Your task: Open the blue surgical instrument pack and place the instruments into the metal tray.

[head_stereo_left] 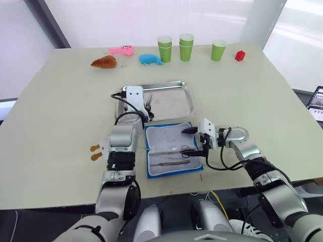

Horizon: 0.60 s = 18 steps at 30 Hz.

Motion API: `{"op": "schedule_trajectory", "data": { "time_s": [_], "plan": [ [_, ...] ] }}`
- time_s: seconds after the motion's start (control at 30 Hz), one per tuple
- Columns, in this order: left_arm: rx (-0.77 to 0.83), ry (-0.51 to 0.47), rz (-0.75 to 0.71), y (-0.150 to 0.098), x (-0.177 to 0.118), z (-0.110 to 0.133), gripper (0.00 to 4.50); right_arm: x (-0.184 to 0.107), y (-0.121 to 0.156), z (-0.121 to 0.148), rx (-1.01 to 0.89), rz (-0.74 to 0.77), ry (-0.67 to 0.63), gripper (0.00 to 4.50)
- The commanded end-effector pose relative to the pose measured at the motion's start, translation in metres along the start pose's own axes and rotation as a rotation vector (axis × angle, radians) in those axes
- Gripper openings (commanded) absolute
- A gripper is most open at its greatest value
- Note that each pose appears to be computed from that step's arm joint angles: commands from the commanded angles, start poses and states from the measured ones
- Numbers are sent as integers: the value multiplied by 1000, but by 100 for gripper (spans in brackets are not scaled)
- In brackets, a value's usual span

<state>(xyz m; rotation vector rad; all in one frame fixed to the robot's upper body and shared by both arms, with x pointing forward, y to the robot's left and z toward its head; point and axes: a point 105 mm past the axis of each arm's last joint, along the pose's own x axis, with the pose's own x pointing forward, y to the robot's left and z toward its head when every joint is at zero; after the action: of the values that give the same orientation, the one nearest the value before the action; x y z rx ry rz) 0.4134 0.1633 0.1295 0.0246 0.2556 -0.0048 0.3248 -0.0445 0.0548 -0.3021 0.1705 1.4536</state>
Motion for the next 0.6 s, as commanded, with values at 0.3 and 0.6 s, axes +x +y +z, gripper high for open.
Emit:
{"op": "schedule_trajectory", "data": {
  "time_s": [0.3, 0.6],
  "plan": [
    [80, -260, -536, -46, -59, 35, 186, -6, 23, -68, 173, 15, 221, 450],
    [195, -225, -891, -42, -113, 9, 186, -4, 26, -67, 173, 24, 212, 450]
  ]
}}
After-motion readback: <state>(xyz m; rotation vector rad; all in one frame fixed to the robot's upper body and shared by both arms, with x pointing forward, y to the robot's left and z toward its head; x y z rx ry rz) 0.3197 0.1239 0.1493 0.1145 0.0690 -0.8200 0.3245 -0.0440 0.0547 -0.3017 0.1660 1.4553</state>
